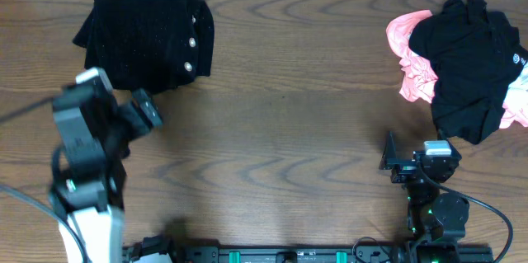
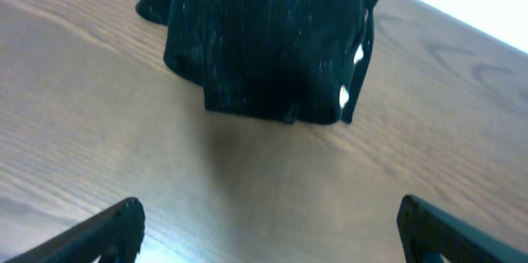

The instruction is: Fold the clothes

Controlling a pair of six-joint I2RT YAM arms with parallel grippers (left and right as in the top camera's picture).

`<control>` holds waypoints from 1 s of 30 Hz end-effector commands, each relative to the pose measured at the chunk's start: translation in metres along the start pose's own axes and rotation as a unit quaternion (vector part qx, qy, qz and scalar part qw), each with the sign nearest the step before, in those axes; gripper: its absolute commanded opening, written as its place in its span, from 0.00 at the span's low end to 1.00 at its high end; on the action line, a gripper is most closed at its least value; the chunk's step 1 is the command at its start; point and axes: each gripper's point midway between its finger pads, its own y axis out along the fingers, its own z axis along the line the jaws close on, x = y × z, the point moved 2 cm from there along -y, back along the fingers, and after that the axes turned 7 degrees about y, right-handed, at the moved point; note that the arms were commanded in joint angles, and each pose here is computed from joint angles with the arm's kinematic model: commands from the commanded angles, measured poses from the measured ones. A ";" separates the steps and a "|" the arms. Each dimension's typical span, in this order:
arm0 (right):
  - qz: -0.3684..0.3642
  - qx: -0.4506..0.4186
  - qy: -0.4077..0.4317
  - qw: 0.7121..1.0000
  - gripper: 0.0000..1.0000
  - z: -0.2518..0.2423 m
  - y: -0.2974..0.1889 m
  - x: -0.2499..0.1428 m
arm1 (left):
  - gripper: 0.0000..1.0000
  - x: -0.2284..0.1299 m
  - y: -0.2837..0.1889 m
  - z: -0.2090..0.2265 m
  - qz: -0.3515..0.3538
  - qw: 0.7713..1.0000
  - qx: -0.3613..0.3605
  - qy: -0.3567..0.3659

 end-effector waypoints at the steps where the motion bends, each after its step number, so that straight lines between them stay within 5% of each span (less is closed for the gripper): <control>1: 0.000 -0.002 0.007 1.000 0.99 -0.001 0.000 -0.001 | 0.98 -0.020 -0.004 -0.002 -0.047 0.999 -0.024 0.007; 11: 0.000 -0.001 0.007 1.000 0.99 -0.001 0.000 -0.001 | 0.98 -0.076 0.003 -0.033 -0.225 0.961 -0.150 0.059; 30: 0.000 -0.001 0.007 1.000 0.99 -0.001 0.000 -0.001 | 0.98 -0.095 0.004 -0.039 -0.269 0.944 -0.176 0.073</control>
